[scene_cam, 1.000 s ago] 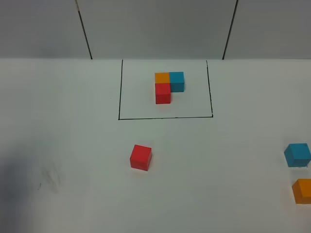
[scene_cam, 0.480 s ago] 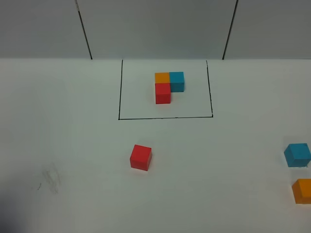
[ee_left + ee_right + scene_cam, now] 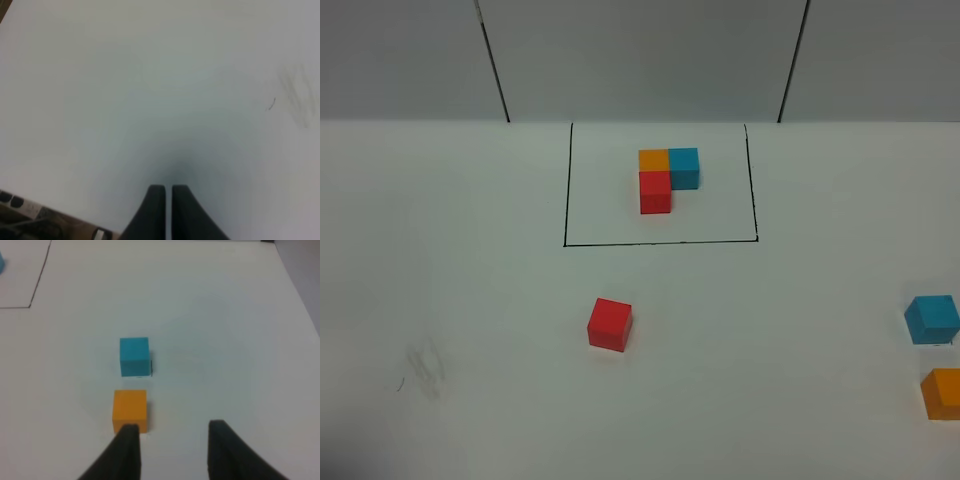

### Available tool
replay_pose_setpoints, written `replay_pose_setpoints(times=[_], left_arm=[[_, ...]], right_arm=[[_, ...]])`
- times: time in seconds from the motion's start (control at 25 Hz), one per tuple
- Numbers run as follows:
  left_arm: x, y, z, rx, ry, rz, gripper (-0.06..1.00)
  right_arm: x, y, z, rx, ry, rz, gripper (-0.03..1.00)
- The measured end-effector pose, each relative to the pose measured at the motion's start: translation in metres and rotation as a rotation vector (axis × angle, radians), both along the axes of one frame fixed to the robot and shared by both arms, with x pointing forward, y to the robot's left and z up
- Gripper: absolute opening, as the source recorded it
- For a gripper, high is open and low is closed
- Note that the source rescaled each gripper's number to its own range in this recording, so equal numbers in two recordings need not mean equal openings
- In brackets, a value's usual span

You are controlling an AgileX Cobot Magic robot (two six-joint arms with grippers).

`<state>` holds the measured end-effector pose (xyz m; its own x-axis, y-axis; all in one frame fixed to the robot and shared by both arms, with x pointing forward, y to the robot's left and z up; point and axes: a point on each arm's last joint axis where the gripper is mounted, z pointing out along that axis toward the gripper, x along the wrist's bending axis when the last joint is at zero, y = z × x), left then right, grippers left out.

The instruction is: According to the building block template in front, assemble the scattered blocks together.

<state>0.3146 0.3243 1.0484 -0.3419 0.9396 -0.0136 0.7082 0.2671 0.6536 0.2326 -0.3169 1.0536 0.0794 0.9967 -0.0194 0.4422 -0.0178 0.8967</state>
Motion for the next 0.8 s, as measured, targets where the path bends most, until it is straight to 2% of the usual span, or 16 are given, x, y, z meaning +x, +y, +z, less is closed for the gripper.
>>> replay_pose_setpoints(times=[0.2, 0.56, 0.8], left_arm=[[-0.018, -0.001, -0.002, 0.012, 0.055, 0.018, 0.0], [-0.046, -0.005, 0.005, 0.04, -0.082, 0.016, 0.0], [-0.048, -0.008, 0.005, 0.062, -0.09, -0.05, 0.0]], right_arm=[[0.0, 0.0, 0.0, 0.0, 0.0, 0.0, 0.37], [0.0, 0.0, 0.0, 0.0, 0.0, 0.0, 0.37], [0.0, 0.0, 0.0, 0.0, 0.0, 0.0, 0.37]])
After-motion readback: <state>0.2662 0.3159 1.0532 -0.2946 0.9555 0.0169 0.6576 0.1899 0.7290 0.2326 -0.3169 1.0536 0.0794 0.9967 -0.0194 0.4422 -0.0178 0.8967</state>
